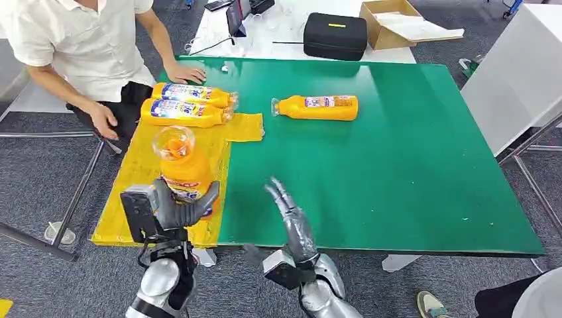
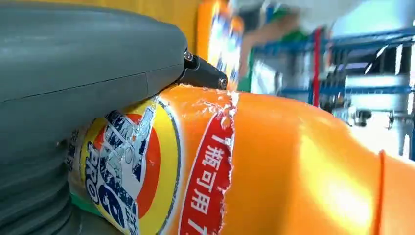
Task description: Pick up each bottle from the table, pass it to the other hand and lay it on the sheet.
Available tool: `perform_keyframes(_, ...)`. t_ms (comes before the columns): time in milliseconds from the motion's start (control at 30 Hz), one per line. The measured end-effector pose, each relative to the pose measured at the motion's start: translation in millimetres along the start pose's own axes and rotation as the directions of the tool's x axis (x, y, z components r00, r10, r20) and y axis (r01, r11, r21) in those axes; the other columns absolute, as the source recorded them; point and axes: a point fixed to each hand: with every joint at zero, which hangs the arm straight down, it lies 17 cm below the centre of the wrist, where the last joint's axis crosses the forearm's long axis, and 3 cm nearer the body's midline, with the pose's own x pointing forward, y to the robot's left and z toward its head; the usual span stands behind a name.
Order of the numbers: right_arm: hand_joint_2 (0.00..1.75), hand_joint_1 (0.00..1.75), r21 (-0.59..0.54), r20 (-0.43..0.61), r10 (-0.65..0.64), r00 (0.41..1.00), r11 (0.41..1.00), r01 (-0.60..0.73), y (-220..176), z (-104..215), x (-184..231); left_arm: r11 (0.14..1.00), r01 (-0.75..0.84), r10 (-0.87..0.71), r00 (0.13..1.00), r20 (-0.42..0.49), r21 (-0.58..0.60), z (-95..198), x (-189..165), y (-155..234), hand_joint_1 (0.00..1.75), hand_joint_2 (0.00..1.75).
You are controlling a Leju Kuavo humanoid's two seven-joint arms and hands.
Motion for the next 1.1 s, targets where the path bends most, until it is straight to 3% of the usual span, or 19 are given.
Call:
perform_keyframes(100, 0.00, 0.00, -0.086, 0.073, 0.099, 0.992, 0.992, -0.093, -27, -5, 19, 0.991, 0.130, -0.129, 0.991, 0.036, -0.012, -8, -6, 10, 1.75, 1.75)
perform_keyframes(233, 0.00, 0.00, -0.128, 0.096, 0.111, 0.989, 0.987, -0.098, -42, -6, 30, 0.985, 0.170, -0.170, 0.985, 0.033, -0.012, -13, -13, 17, 1.75, 1.75)
perform_keyframes(300, 0.00, 0.00, -0.171, 0.087, 0.102, 0.991, 0.982, -0.087, -56, -7, 32, 0.963, 0.269, -0.268, 0.963, 0.032, -0.035, -15, -19, 16, 1.75, 1.75)
perform_keyframes(433, 0.00, 0.00, -0.265, 0.054, 0.045, 0.998, 0.964, -0.029, -85, -11, 30, 0.842, 0.507, -0.505, 0.861, 0.060, -0.187, -20, -49, 2, 1.75, 1.75)
perform_keyframes(500, 0.00, 0.00, -0.296, 0.035, 0.006, 0.999, 0.955, 0.005, -93, -10, 27, 0.760, 0.579, -0.590, 0.805, 0.060, -0.294, -19, -74, -5, 1.75, 1.75)
perform_keyframes(600, 0.00, 0.00, -0.307, 0.026, -0.011, 1.000, 0.952, 0.018, -96, -9, 25, 0.720, 0.602, -0.621, 0.781, 0.066, -0.346, -18, -84, -9, 1.75, 1.75)
perform_keyframes(633, 1.75, 0.00, -0.324, 0.009, -0.047, 0.999, 0.945, 0.048, -99, -6, 21, 0.605, 0.634, -0.691, 0.719, 0.079, -0.482, -9, -117, -14, 1.75, 1.75)
perform_keyframes(733, 1.75, 0.00, -0.327, -0.020, -0.124, 0.992, 0.939, 0.110, -97, 0, 14, 0.434, 0.603, -0.755, 0.649, 0.094, -0.669, 9, -162, -13, 1.73, 1.75)
perform_keyframes(800, 1.75, 0.00, -0.313, -0.029, -0.164, 0.986, 0.938, 0.147, -93, 3, 12, 0.330, 0.600, -0.791, 0.597, 0.134, -0.729, 15, -180, -5, 1.20, 1.75)
perform_keyframes(833, 1.75, 0.00, -0.306, -0.030, -0.178, 0.984, 0.938, 0.160, -90, 4, 12, 0.292, 0.596, -0.802, 0.579, 0.148, -0.748, 15, -186, -2, 0.68, 1.75)
perform_keyframes(867, 1.75, 0.00, -0.298, -0.031, -0.195, 0.980, 0.938, 0.178, -87, 5, 12, 0.260, 0.585, -0.812, 0.563, 0.154, -0.768, 15, -192, 3, 0.28, 1.75)
perform_keyframes(1100, 1.75, 0.00, -0.266, -0.045, -0.266, 0.963, 0.932, 0.245, -69, 8, 14, 0.199, 0.519, -0.843, 0.523, 0.124, -0.831, 6, -209, 24, 0.28, 1.75)
